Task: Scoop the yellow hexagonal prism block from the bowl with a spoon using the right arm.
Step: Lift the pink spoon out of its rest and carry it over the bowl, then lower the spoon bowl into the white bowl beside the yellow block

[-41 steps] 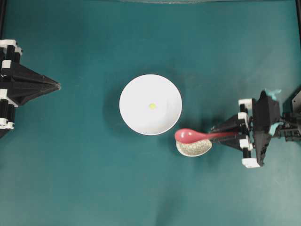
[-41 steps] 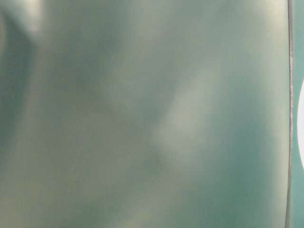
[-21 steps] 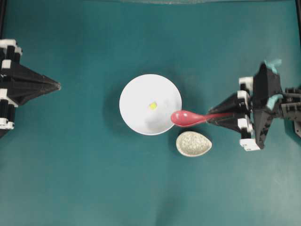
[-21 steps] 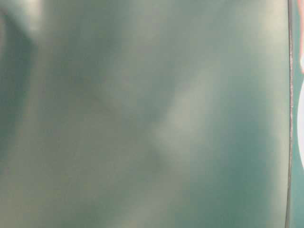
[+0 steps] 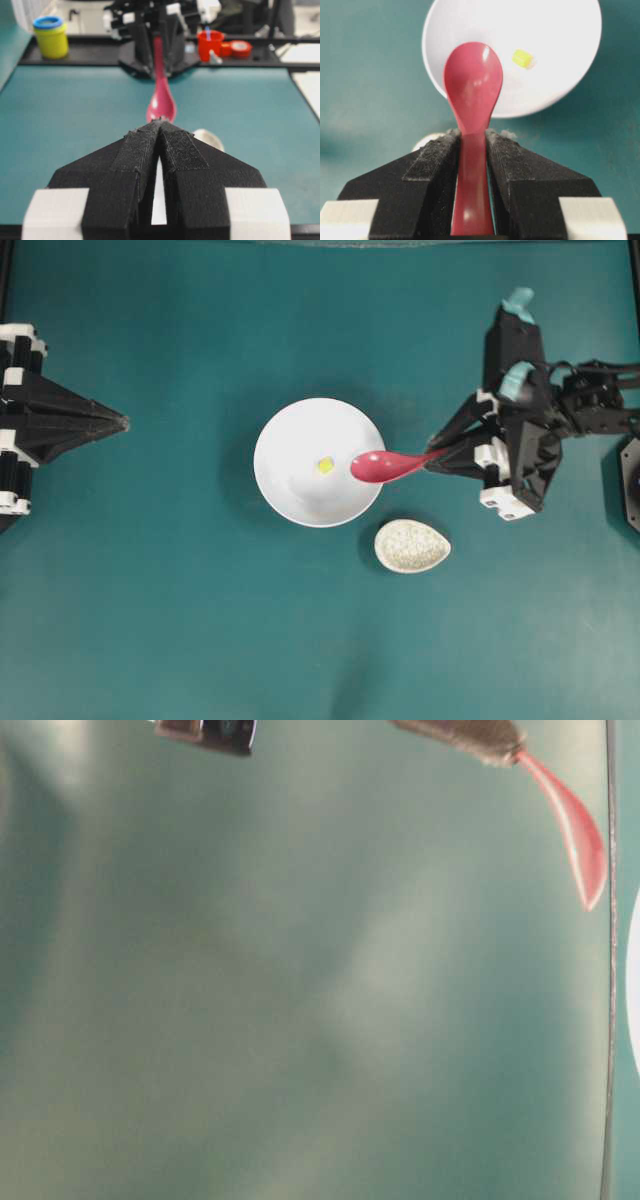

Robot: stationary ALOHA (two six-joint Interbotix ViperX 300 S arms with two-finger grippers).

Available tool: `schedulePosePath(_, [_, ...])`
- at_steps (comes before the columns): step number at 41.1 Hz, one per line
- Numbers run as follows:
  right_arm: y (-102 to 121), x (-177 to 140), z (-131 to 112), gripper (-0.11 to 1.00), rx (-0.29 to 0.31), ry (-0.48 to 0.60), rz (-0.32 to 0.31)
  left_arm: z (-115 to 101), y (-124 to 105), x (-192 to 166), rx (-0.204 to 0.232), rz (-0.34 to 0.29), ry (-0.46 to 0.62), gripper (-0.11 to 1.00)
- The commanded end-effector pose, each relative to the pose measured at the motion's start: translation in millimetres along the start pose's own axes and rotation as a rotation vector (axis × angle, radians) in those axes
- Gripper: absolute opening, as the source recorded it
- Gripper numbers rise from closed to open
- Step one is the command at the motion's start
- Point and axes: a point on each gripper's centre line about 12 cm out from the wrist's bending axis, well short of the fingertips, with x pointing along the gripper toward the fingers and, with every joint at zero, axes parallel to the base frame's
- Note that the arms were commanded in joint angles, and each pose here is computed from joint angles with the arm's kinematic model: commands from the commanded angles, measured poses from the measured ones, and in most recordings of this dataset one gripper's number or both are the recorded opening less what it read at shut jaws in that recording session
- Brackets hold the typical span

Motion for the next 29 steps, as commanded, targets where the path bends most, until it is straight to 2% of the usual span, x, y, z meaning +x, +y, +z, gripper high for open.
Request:
schedulePosePath(1, [1.7,0.1,17.8,0.24,0.001,-0.005,0.005,7.7,0.3,3.4,0.006,0.001,-0.012,0.00])
schedulePosePath(12, [-1.4,21.2,29.1,0.24,0.016,0.127,0.008,4.1,0.3,3.3,-0.006,0.001,0.018,0.00])
schedulePosePath(24, [2.1,46.5,43.3,0.24,-0.015,0.267,0.020,1.5,0.3,3.0,-0.023,0.001,0.041,0.00])
schedulePosePath(29, [1.2,54.3,47.5,0.24,-0.005,0.321,0.009,1.2,0.3,3.3,-0.031,0.001,0.043,0.00])
